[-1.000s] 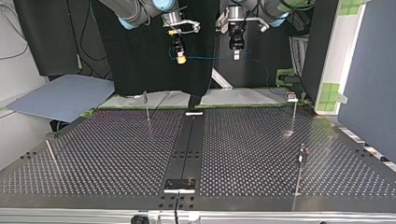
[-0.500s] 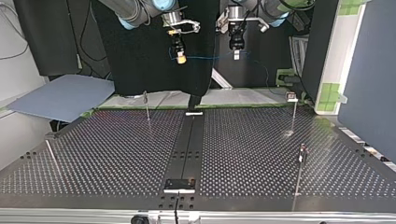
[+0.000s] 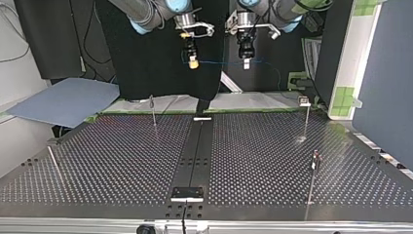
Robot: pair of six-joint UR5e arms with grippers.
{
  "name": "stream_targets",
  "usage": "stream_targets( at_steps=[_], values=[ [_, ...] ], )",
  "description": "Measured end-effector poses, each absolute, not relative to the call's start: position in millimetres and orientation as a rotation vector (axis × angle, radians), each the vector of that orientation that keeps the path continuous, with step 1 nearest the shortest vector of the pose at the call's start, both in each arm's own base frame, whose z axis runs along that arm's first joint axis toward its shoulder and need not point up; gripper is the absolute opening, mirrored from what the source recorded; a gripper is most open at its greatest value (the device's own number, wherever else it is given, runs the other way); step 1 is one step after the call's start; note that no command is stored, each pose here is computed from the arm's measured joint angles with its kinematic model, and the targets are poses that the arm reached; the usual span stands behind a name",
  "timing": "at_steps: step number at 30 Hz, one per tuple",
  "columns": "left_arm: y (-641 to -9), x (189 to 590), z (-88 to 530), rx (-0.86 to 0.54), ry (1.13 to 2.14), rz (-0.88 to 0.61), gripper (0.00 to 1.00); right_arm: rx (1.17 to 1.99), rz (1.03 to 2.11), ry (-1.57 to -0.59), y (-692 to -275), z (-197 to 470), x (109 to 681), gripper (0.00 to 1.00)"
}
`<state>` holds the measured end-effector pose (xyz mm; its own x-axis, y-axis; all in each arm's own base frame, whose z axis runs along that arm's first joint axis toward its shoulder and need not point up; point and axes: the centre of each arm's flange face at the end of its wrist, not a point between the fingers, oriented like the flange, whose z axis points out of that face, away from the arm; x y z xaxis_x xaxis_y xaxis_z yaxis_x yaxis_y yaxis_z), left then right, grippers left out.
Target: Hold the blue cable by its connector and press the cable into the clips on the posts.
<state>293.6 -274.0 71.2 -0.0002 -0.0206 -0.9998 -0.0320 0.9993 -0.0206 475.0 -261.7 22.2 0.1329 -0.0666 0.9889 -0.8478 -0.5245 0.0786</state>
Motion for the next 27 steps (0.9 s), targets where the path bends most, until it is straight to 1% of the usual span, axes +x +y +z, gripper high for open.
stream_targets(
  at_steps=[9, 14, 27],
  values=[
    [-269, 304, 99, -0.148, 1.548, -0.013, 0.00, 1.641, 1.556, -0.955, -290, 75, 495, 0.00],
    [-263, 306, 114, -0.195, 1.542, -0.012, 0.00, 1.596, 1.610, -0.961, -308, 113, 505, 0.00],
    [-251, 318, 154, -0.259, 1.513, 0.013, 0.00, 1.595, 1.726, -0.901, -319, 191, 518, 0.00]
  ],
)
